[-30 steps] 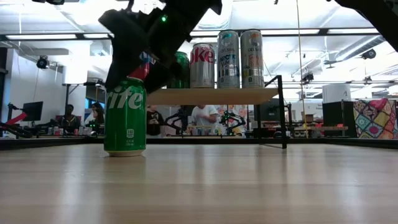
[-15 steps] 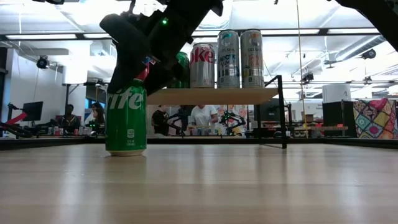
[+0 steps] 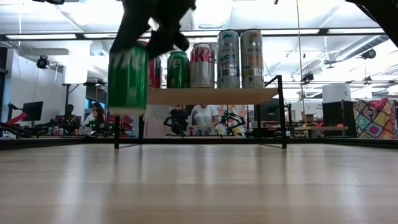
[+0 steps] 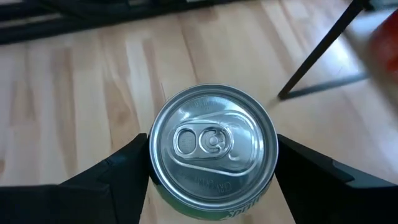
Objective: Place canned beverage on shelf
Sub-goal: Put the green soda can on the shelf aligned with the other green soda can
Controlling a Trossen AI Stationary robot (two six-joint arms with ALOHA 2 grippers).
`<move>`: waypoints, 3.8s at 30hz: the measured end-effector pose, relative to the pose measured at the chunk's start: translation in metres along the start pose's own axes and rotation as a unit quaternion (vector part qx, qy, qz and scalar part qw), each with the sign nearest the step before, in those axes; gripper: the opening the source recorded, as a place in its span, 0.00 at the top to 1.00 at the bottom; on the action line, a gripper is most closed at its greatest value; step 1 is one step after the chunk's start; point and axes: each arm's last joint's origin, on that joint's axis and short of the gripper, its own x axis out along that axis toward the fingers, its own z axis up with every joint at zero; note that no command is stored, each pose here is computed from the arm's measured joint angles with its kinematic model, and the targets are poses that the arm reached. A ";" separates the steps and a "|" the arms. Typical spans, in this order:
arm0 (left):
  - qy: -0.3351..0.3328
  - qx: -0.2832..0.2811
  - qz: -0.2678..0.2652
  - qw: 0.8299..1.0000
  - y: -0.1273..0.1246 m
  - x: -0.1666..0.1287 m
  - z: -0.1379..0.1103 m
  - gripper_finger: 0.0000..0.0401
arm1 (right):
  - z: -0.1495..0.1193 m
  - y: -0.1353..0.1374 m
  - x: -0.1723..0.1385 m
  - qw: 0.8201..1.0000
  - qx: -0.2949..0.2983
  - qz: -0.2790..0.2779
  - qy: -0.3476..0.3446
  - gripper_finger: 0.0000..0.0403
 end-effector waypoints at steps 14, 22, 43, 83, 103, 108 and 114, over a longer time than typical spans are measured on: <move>-0.006 -0.006 0.003 1.000 0.001 0.000 0.001 1.00 | 0.055 -0.025 -0.091 0.994 -0.092 -0.001 -0.067 0.31; -0.008 -0.008 0.004 1.000 0.001 0.000 0.002 1.00 | 0.059 -0.060 -0.098 0.990 -0.142 -0.001 -0.022 0.29; -0.007 -0.010 0.004 1.000 0.001 0.000 0.002 1.00 | 0.067 -0.119 -0.091 0.995 -0.093 0.000 -0.016 0.29; -0.007 -0.010 0.004 1.000 0.001 0.000 0.002 1.00 | 0.060 -0.122 -0.078 0.997 -0.051 -0.054 -0.002 0.28; -0.023 -0.004 -0.049 0.999 -0.009 0.006 0.004 1.00 | 0.060 -0.128 -0.077 0.996 -0.043 -0.073 -0.005 0.28; -0.021 -0.062 -0.046 0.997 -0.023 0.019 0.005 1.00 | 0.060 -0.128 -0.077 0.996 -0.044 -0.072 -0.004 0.28; -0.001 -0.139 0.034 0.990 -0.062 0.039 -0.032 1.00 | 0.060 -0.128 -0.077 0.996 -0.044 -0.071 -0.002 0.28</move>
